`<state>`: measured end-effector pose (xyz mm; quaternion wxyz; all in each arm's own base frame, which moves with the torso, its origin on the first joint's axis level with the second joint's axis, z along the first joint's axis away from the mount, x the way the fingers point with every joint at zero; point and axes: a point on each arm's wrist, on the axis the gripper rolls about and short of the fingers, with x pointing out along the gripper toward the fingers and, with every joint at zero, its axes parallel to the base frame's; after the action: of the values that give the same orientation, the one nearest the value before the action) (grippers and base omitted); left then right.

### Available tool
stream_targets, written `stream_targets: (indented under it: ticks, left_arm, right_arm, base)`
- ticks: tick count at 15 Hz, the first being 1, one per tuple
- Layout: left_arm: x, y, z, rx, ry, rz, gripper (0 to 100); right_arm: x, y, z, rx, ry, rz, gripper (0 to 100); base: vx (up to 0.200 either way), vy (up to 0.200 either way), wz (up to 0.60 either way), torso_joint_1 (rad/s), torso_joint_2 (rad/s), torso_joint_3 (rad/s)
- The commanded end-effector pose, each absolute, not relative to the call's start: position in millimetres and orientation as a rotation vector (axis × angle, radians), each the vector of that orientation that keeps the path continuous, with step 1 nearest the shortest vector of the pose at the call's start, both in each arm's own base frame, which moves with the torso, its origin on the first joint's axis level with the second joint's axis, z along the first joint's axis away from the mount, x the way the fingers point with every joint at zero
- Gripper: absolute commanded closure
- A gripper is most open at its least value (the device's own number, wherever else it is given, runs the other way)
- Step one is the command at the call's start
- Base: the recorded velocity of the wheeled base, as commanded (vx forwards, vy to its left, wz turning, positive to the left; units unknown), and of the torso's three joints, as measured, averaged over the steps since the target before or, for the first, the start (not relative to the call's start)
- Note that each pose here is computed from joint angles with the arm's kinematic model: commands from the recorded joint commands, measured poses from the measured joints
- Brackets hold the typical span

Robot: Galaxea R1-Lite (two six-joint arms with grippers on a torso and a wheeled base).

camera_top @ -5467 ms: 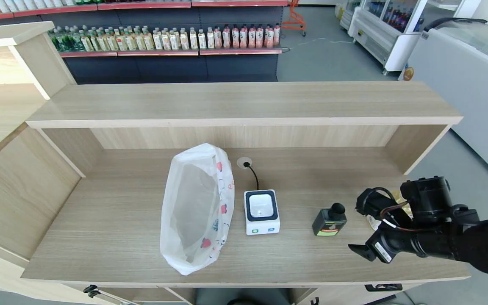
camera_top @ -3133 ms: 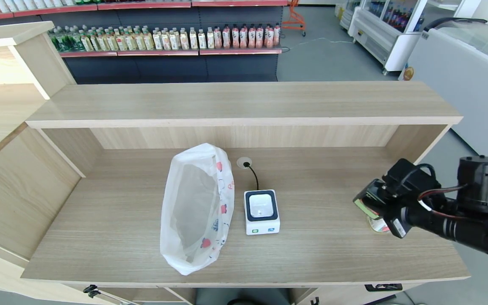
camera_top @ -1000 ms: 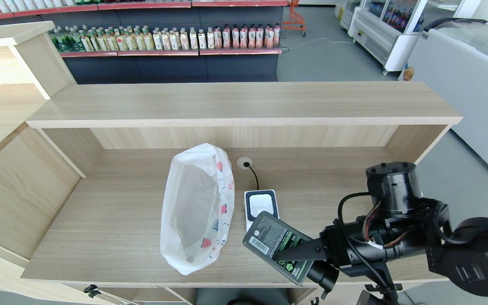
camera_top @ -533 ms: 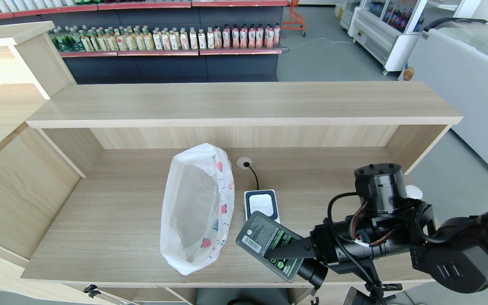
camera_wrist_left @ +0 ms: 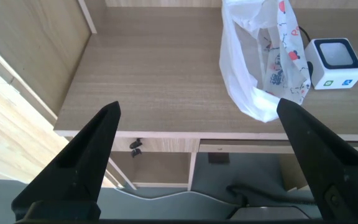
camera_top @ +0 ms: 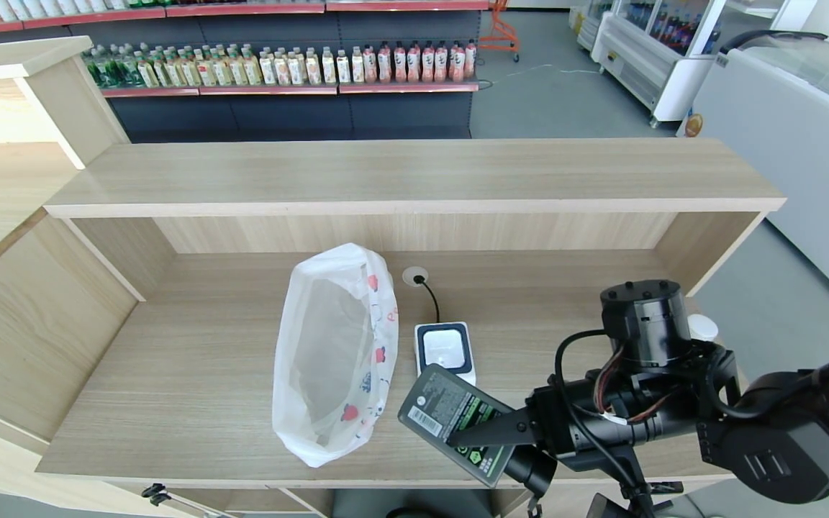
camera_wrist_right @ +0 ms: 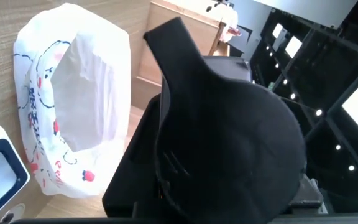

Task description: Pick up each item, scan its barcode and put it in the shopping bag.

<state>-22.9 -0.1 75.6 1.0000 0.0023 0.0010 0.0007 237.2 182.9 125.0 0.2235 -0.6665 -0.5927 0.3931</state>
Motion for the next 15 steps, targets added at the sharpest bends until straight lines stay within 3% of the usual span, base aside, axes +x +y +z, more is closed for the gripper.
stream_targets:
  ticks: [1, 4, 7, 8, 9, 10, 11, 13, 15]
  left_arm:
    - [-23, 0, 76, 0.005, 0.002, 0.002, 0]
    - [-23, 0, 76, 0.005, 0.002, 0.002, 0]
    - [-23, 0, 76, 0.005, 0.002, 0.003, 0]
    - [-23, 0, 76, 0.005, 0.002, 0.002, 0]
    - [-23, 0, 76, 0.005, 0.002, 0.002, 0]
    - [-23, 0, 76, 0.005, 0.002, 0.002, 0]
    - [-23, 0, 76, 0.005, 0.002, 0.003, 0]
    - [-23, 0, 76, 0.005, 0.002, 0.002, 0]
    - [-23, 0, 76, 0.005, 0.002, 0.003, 0]
  right_arm:
    - [236, 184, 128, -1.840, -1.649, 1.074, 100]
    - [235, 183, 129, -1.829, -1.632, 1.084, 100]
    - [239, 184, 148, -1.645, -1.421, 1.146, 100]
    - [240, 178, 156, -1.575, -1.253, 1.167, 100]
    - [239, 175, 162, -1.552, -1.187, 1.149, 100]
    - [231, 161, 191, -1.537, -1.136, 0.988, 100]
    - [224, 152, 192, -1.477, -1.032, 0.984, 100]
    - [203, 136, 206, -1.148, -0.788, 1.025, 100]
    - [196, 109, 229, -0.873, -0.560, 0.866, 100]
  base:
    - [0.000, 0.000, 0.00, 0.000, 0.00, 0.000]
    - [0.000, 0.000, 0.00, 0.000, 0.00, 0.000]
    - [0.000, 0.000, 0.00, 0.000, 0.00, 0.000]
    - [0.000, 0.000, 0.00, 0.000, 0.00, 0.000]
    - [0.000, 0.000, 0.00, 0.000, 0.00, 0.000]
    - [0.000, 0.000, 0.00, 0.000, 0.00, 0.000]
    - [0.000, 0.000, 0.00, 0.000, 0.00, 0.000]
    - [0.000, 0.000, 0.00, 0.000, 0.00, 0.000]
    - [0.000, 0.000, 0.00, 0.000, 0.00, 0.000]
